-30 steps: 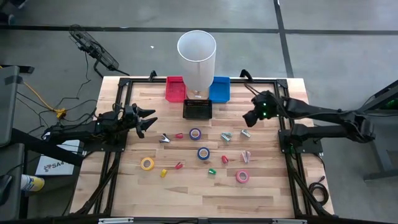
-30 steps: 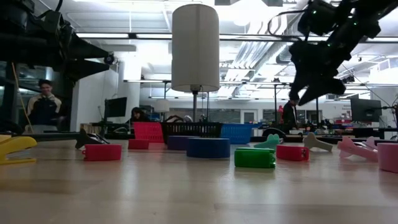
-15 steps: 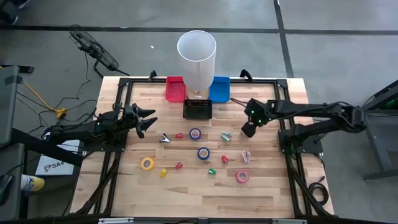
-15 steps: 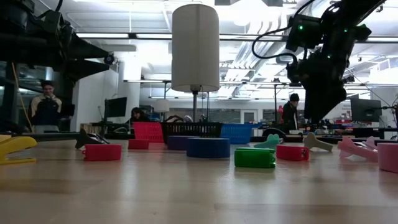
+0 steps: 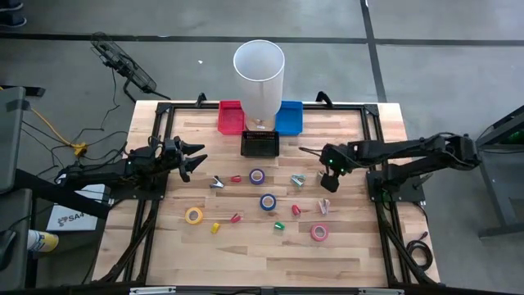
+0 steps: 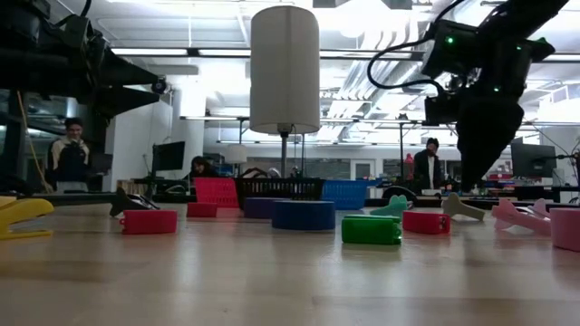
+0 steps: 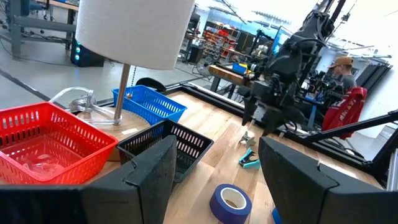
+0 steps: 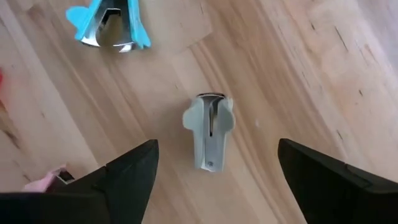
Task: Pick and place Stapler, Stapler remover, tape
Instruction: Put the gray staple remover into the blue bin, then put the light blue staple remover into the blue bin
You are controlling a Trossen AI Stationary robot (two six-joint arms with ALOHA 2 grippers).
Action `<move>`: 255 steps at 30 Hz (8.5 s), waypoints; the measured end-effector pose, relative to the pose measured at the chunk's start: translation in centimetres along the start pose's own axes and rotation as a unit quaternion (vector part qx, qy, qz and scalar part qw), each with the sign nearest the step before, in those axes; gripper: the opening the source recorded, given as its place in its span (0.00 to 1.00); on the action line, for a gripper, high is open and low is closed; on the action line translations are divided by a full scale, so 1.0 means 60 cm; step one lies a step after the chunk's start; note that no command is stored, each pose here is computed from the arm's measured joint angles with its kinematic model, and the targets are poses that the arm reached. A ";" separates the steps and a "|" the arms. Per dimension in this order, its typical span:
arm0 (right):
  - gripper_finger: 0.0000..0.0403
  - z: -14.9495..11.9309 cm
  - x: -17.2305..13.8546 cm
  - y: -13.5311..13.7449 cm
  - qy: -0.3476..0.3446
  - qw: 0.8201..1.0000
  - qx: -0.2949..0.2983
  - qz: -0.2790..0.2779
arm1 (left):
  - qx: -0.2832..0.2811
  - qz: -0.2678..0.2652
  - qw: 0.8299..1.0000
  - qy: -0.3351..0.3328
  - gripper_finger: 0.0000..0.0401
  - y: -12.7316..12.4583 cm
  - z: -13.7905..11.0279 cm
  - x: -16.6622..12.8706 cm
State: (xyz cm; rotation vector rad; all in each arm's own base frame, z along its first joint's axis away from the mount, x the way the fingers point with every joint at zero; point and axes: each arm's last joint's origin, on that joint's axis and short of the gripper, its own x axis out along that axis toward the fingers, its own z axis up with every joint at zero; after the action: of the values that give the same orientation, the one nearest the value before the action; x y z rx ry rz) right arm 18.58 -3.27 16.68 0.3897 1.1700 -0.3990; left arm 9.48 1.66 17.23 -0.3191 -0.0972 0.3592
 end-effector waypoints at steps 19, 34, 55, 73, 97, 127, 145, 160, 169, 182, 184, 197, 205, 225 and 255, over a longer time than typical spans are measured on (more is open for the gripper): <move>0.80 -0.024 0.052 0.005 -0.010 1.000 -0.022 -0.006 | 0.000 0.000 1.000 0.000 0.56 0.000 0.000 0.000; 0.76 -0.015 0.075 0.009 -0.024 0.999 -0.031 -0.014 | 0.000 0.000 1.000 0.000 0.56 0.000 0.000 0.000; 0.24 -0.005 0.074 0.009 -0.042 0.999 0.018 -0.003 | 0.000 0.000 1.000 0.000 0.56 0.000 0.000 0.000; 0.26 0.177 -0.005 -0.043 -0.176 0.971 0.156 0.026 | 0.000 0.000 1.000 0.000 0.56 0.000 0.000 0.000; 0.27 0.265 0.083 -0.176 -0.279 0.865 0.417 0.011 | 0.000 0.000 1.000 0.000 0.56 0.000 0.000 0.000; 0.52 0.283 0.077 -0.180 -0.257 0.889 0.378 -0.004 | 0.000 0.000 1.000 0.000 0.56 0.000 0.000 0.000; 0.53 0.234 -0.011 -0.129 -0.182 0.961 0.204 -0.048 | 0.000 0.000 1.000 0.000 0.56 0.000 0.000 0.000; 0.59 0.112 -0.007 -0.026 -0.149 0.987 0.052 0.011 | 0.000 0.000 1.000 0.000 0.56 0.000 0.000 0.000; 0.68 0.078 0.018 0.024 -0.136 0.988 -0.047 0.055 | 0.000 0.000 1.000 0.000 0.56 0.000 0.000 0.000; 0.70 0.039 0.037 0.064 -0.165 0.982 -0.075 0.049 | 0.000 0.000 1.000 0.000 0.56 0.000 0.000 0.000; 0.70 0.032 0.039 0.068 -0.163 0.983 -0.076 0.040 | 0.000 0.000 1.000 0.000 0.56 0.000 0.000 0.000; 0.70 0.042 0.030 0.096 -0.168 0.984 -0.049 0.027 | 0.000 0.000 1.000 0.000 0.56 0.000 0.000 0.000; 0.70 0.065 0.049 0.116 -0.124 0.992 0.015 0.026 | 0.000 0.000 1.000 0.000 0.56 0.000 0.000 0.000; 0.69 0.140 0.041 0.124 0.016 0.996 0.090 0.000 | 0.000 0.000 1.000 0.000 0.56 0.000 0.000 0.000; 0.69 0.200 0.102 0.128 0.153 0.986 0.051 -0.038 | 0.000 0.000 1.000 0.000 0.56 0.000 0.000 0.000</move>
State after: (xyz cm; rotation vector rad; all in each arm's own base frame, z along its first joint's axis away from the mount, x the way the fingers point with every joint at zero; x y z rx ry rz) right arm 34.03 -3.13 15.67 0.5092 1.4697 -0.4775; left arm 9.48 1.66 17.23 -0.3192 -0.0971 0.3594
